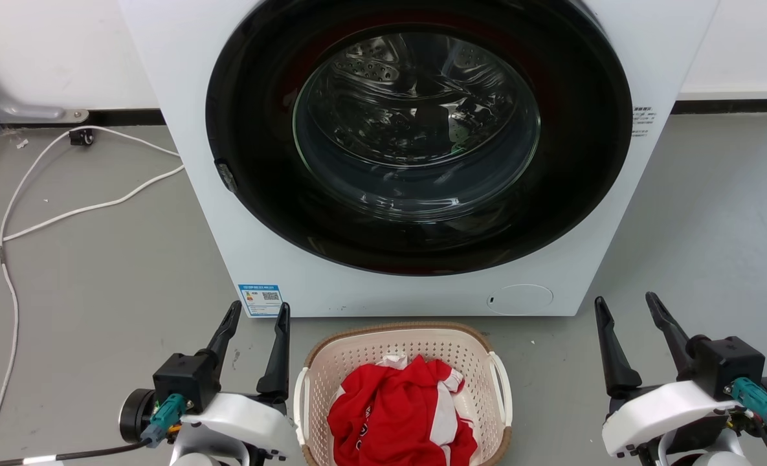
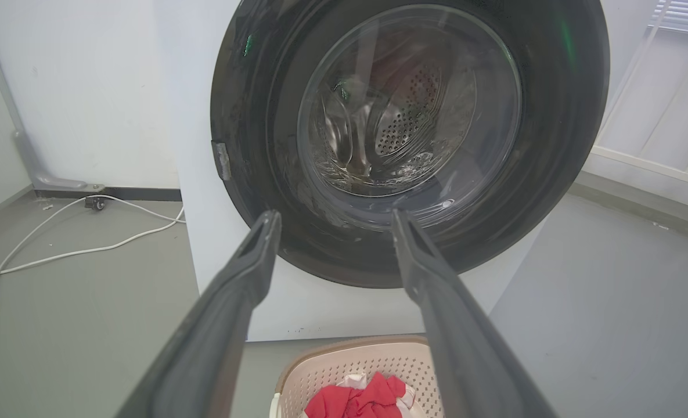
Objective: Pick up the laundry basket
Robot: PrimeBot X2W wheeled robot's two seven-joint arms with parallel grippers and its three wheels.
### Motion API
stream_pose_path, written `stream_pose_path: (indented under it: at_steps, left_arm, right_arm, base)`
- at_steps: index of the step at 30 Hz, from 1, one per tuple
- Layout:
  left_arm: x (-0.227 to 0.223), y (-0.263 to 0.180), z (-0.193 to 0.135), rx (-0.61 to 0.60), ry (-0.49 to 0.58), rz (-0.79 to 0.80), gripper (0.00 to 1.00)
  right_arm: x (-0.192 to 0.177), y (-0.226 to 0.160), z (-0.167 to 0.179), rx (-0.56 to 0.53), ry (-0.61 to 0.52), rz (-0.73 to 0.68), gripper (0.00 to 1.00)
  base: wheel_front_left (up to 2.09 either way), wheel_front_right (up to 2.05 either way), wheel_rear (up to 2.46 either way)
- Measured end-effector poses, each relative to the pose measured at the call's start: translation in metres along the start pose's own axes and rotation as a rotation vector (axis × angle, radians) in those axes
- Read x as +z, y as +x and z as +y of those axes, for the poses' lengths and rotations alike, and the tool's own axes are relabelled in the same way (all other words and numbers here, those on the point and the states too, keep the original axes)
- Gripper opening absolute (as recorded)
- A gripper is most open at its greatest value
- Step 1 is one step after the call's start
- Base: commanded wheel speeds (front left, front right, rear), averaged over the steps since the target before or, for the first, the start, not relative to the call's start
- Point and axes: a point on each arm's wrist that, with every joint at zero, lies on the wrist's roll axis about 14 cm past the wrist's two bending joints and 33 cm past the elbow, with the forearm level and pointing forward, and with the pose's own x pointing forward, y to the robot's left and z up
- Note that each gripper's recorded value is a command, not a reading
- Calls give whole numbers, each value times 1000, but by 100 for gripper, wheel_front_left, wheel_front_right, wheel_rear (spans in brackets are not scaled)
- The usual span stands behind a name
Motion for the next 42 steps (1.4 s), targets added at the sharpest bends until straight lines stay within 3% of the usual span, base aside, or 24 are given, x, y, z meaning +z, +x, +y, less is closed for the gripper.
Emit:
stream_pose_path:
  at_steps: [21,42]
  left_arm:
    - [0,-2,-7,-27,125,-17,100]
    - [-3,-4,-2,-9,115,-9,100]
  right_arm:
    - [1,-1,-2,-2,-76,-23,100]
    - [-7,-3,-9,-25,-43,-13,100]
  base:
    - [0,0,0]
    - [0,0,0]
